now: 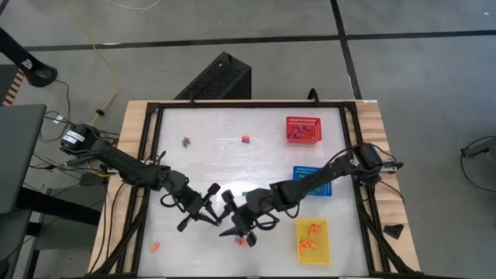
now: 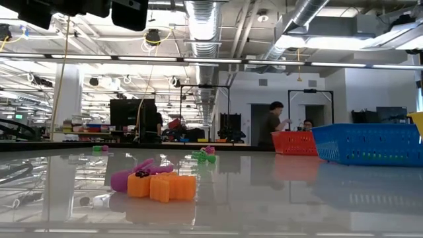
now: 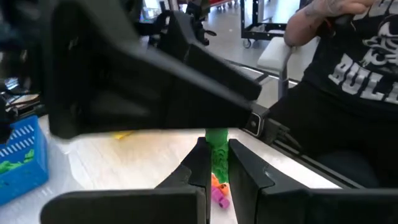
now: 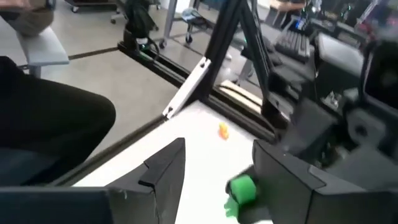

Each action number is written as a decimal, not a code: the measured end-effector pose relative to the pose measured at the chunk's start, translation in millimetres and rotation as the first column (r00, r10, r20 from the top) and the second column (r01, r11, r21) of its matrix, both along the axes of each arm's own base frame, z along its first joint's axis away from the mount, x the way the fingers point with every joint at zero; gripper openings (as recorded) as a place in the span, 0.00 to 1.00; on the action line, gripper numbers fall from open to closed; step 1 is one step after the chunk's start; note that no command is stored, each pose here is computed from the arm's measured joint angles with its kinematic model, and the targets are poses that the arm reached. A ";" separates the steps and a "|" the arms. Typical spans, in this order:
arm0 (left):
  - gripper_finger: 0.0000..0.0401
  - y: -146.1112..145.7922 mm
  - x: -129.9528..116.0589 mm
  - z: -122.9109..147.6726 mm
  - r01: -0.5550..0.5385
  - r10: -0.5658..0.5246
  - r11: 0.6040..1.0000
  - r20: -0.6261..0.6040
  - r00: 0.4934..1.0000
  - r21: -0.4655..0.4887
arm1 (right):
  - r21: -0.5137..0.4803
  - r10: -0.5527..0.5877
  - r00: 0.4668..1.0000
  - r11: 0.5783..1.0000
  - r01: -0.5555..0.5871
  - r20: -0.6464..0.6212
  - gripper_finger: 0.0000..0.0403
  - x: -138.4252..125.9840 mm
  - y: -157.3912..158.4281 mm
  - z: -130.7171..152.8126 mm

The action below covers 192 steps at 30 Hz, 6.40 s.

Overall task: Sort Halloween decoration
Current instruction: Put the green skeleton toy into the blue basket, then put the violet skeleton toy into the red basket

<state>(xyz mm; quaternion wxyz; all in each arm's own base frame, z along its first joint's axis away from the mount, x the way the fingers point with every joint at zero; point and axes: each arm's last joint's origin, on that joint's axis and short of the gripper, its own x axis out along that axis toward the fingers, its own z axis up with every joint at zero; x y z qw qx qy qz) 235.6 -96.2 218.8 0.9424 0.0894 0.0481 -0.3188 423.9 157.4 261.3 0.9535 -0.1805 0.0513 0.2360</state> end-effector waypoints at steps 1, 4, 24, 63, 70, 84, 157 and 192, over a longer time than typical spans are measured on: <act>0.04 0.0 0.0 0.0 0.000 0.000 1.000 0.002 1.000 0.002 | 0.004 -0.003 1.000 1.000 0.003 -0.007 0.53 0.3 -0.9 -0.6; 0.04 0.0 0.0 -0.2 0.001 -0.001 1.000 0.001 1.000 0.005 | -0.001 -0.016 1.000 1.000 0.016 -0.024 0.51 1.6 -6.4 -1.7; 0.04 0.1 -0.1 3.5 -0.004 0.005 1.000 0.020 1.000 -0.027 | -0.081 -0.007 0.998 0.997 0.002 -0.055 0.26 0.1 -8.2 -5.9; 0.40 14.0 -9.4 5.3 -0.284 0.276 0.958 -0.141 0.951 -0.034 | -0.142 -0.186 0.866 0.981 0.134 -0.464 0.16 -36.9 -10.3 -12.9; 0.40 15.1 -12.4 2.8 -0.285 0.280 0.958 -0.178 0.943 -0.007 | -0.175 -0.300 0.601 0.950 0.259 -0.741 0.15 -73.6 -15.0 -16.6; 0.40 15.8 -13.3 -1.2 -0.307 0.301 0.952 -0.215 0.929 0.010 | -0.413 -0.592 0.218 0.737 0.534 -0.776 0.18 -171.1 -68.4 14.7; 0.38 16.8 -18.2 -13.9 -0.329 0.316 0.944 -0.369 0.874 0.028 | 0.084 -0.215 0.679 0.922 0.378 -0.702 0.51 -7.1 44.0 -97.1; 0.38 -20.8 -38.4 -17.2 -0.381 0.334 0.924 -0.446 0.831 -0.018 | 0.010 -0.299 0.739 0.924 0.383 -0.604 0.08 -6.1 41.9 -87.4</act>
